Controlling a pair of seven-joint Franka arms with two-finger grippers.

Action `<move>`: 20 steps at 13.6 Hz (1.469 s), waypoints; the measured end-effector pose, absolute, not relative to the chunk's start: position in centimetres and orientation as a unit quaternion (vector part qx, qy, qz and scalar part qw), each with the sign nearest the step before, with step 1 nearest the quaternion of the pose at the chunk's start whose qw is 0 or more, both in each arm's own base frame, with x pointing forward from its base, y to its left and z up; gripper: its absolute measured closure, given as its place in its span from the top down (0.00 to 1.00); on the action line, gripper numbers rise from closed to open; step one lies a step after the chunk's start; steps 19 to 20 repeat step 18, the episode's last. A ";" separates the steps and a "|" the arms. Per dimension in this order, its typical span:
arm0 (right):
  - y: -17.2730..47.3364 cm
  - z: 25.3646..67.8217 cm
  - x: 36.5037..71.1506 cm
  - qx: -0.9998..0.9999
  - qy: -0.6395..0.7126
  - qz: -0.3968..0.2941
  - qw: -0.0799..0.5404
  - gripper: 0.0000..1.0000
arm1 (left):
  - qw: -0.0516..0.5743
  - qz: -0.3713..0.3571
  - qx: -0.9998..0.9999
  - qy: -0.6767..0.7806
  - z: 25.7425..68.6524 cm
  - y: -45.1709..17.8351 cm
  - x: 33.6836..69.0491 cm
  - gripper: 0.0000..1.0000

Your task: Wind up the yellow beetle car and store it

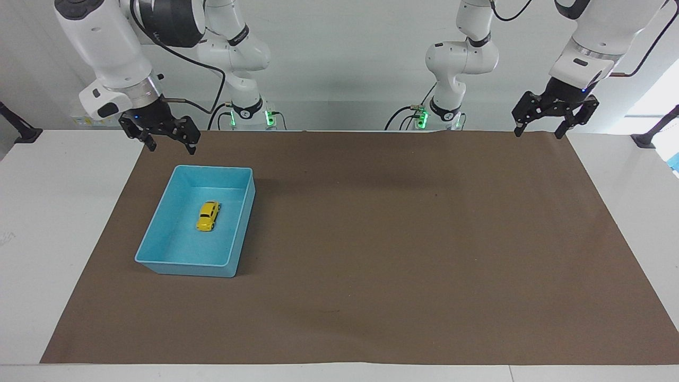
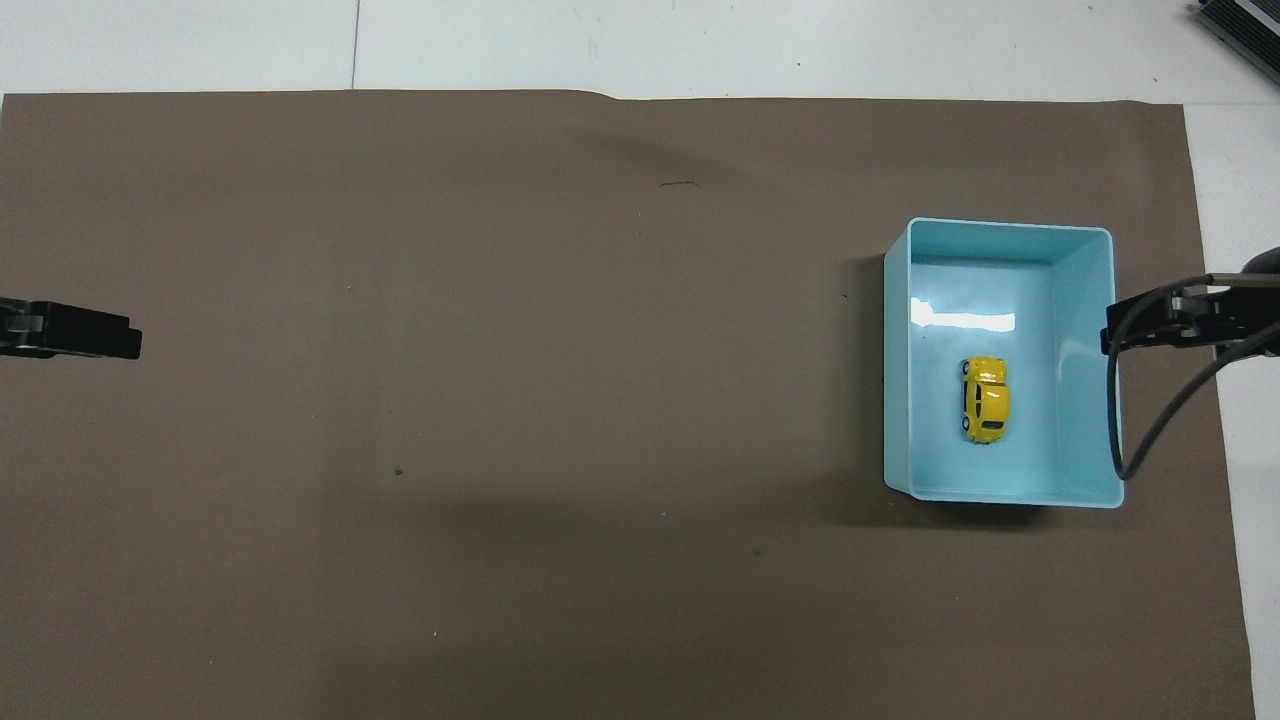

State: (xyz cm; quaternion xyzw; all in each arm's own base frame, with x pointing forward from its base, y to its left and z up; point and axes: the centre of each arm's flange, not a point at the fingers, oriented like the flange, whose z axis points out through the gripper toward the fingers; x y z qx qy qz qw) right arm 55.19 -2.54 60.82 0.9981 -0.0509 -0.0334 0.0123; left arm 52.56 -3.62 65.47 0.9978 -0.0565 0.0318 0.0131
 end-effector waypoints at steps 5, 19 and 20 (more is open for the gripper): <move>-2.7 62.1 55.0 0.998 -0.052 -0.027 0.002 1.00 | 0.013 0.032 0.998 -0.057 65.5 -3.6 52.6 1.00; -2.9 62.1 55.0 0.998 -0.054 -0.027 0.002 1.00 | 0.013 0.032 0.998 -0.057 65.5 -3.6 52.6 1.00; -2.9 62.1 55.0 0.998 -0.054 -0.027 0.002 1.00 | 0.013 0.032 0.998 -0.057 65.5 -3.6 52.6 1.00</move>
